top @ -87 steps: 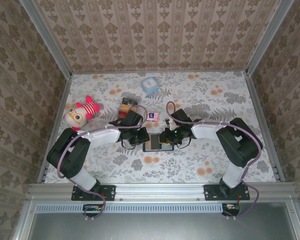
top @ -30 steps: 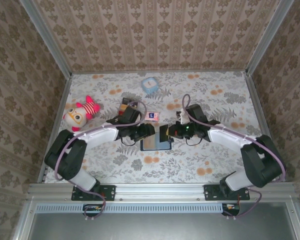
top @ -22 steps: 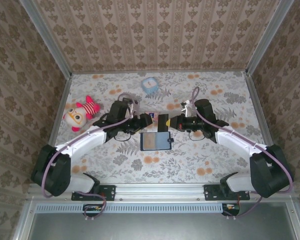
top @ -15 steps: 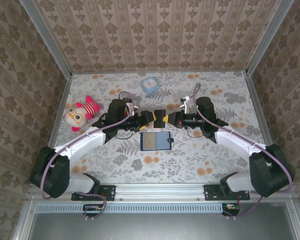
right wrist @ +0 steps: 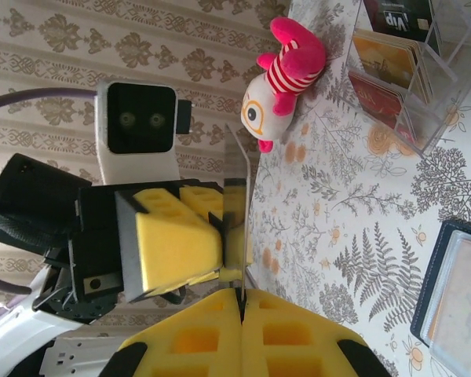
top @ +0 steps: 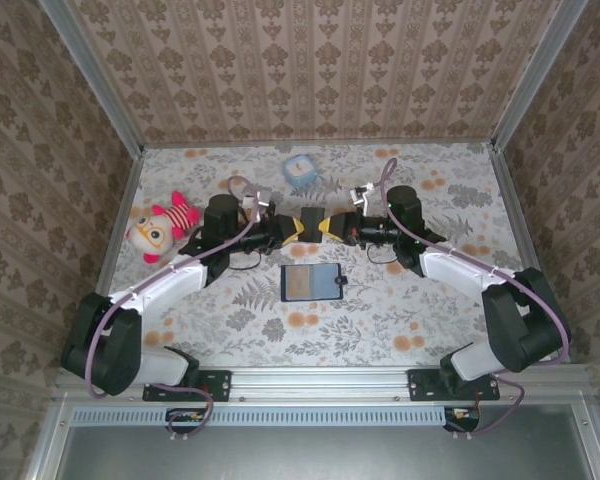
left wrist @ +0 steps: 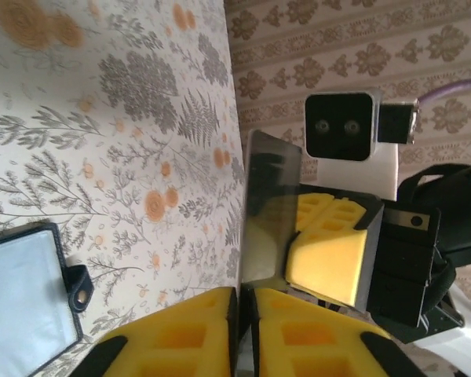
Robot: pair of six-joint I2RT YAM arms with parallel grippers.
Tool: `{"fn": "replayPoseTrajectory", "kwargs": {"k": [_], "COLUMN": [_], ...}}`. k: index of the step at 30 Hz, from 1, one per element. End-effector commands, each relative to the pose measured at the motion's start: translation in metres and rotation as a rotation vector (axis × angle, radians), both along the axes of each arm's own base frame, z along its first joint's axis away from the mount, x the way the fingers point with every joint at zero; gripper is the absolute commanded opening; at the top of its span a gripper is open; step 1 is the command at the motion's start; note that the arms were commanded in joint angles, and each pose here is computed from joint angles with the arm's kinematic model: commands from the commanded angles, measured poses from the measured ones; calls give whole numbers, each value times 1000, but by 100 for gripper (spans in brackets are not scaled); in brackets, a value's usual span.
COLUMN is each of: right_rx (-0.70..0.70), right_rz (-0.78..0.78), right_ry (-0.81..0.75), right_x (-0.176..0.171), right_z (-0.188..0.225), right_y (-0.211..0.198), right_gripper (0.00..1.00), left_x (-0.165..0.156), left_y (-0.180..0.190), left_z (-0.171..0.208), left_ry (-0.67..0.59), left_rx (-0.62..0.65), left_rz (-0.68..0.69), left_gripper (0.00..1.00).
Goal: Take the credit cards out of the card holder
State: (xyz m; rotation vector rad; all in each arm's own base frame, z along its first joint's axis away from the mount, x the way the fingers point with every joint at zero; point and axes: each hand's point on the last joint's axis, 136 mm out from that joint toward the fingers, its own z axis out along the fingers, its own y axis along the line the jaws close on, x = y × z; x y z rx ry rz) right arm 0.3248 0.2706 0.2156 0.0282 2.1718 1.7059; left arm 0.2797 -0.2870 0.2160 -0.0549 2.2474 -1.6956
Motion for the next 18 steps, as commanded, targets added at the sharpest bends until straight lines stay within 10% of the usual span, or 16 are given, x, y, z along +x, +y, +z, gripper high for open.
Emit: {"fn": "replayPoseTrajectory", "kwargs": {"k": [1,6,12,18], "right_rx": [24,3,-115,-345], "right_rz": [13,-2,-51,-97], "right_ry": [-9,14,11,-13], "right_x": [7,9,9,4], "right_z": [9,4,1,-21], "right_y": [4,3,-8,-32], "right_gripper": [0,11,56,74], "left_x": [-1,-2,3,13], "left_y": [2,7,13,47], "left_z": [23,16,6,-22], "left_ry": [-78,-59,-38,-27], "left_rx": [-57,-11,73,340], "left_rz": [-13,-6,29,174], "left_gripper": [3,0,0,0]}}
